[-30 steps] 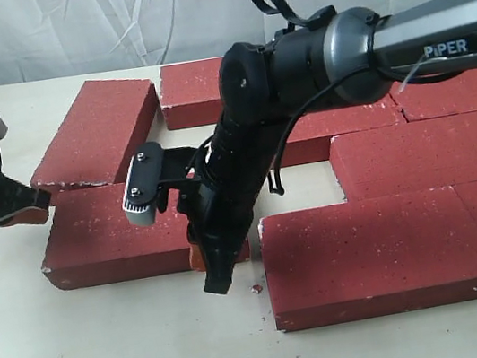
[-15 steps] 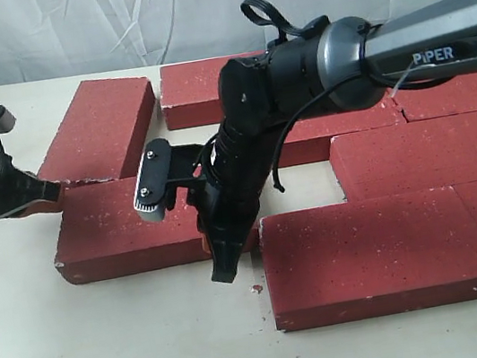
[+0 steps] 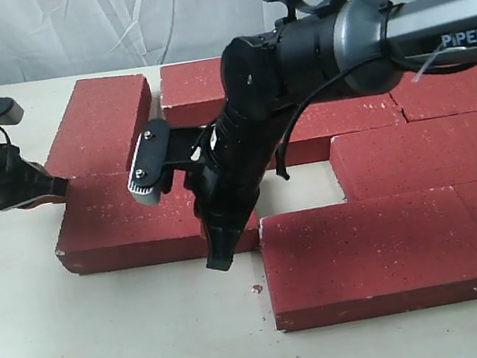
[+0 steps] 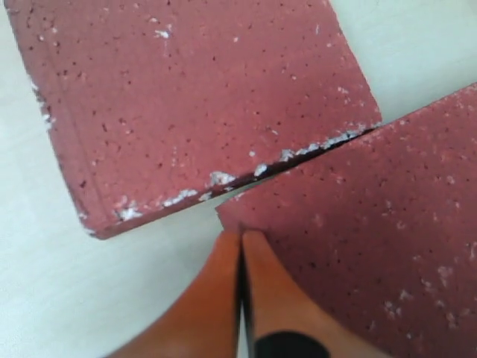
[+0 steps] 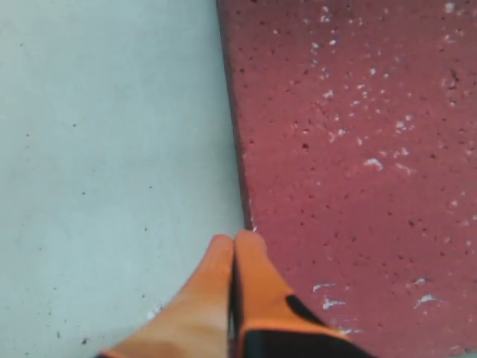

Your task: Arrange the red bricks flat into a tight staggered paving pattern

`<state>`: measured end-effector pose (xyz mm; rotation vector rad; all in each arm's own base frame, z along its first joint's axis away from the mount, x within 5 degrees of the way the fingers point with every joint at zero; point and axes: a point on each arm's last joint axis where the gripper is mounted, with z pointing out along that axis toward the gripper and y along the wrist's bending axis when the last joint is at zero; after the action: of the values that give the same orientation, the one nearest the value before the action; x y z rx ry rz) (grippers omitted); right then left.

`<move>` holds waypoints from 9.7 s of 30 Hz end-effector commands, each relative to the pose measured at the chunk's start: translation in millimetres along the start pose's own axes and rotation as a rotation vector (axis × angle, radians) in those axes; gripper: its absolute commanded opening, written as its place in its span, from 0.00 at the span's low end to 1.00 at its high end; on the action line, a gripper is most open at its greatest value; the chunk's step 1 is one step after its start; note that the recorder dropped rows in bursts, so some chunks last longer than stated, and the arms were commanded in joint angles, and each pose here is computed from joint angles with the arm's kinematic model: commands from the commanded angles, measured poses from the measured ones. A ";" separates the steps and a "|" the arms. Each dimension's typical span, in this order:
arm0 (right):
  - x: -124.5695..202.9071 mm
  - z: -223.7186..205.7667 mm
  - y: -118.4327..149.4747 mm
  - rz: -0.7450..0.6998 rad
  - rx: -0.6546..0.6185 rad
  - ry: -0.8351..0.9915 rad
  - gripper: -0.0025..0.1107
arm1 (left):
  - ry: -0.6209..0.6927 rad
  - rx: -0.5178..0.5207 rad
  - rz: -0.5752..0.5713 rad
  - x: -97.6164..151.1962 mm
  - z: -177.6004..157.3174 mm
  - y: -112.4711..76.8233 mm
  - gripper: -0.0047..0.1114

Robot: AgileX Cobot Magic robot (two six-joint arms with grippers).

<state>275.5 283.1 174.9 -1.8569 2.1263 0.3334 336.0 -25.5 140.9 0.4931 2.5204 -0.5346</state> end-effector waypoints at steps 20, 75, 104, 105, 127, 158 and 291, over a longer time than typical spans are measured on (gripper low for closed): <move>-3.5 12.2 10.3 0.005 -0.073 -0.006 0.02 | 0.118 0.029 -0.125 23.0 -17.2 13.7 0.04; 56.2 -66.3 -67.9 0.404 0.229 -0.024 0.02 | 0.061 0.081 0.022 1.1 28.7 -22.5 0.04; 63.8 -66.1 -71.1 0.385 0.265 0.022 0.02 | 0.092 0.121 0.126 -8.5 66.4 -58.0 0.04; 64.5 -66.4 -71.7 0.387 0.266 0.022 0.02 | 0.098 0.133 0.133 -8.4 68.4 -60.3 0.04; 85.7 -74.9 -88.7 0.510 0.283 0.000 0.02 | 0.099 0.141 0.218 -12.3 79.5 -91.5 0.04; 83.4 -74.9 -89.1 0.530 0.282 -0.030 0.02 | 0.188 0.072 0.181 -23.8 11.4 -70.4 0.04; 73.8 -74.6 -90.9 0.611 0.264 -0.152 0.02 | -0.143 -0.449 0.182 -194.8 119.9 70.5 0.04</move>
<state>350.8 176.9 217.4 -0.9926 2.4545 0.2907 571.2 -74.8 130.8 0.5138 2.3208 0.0679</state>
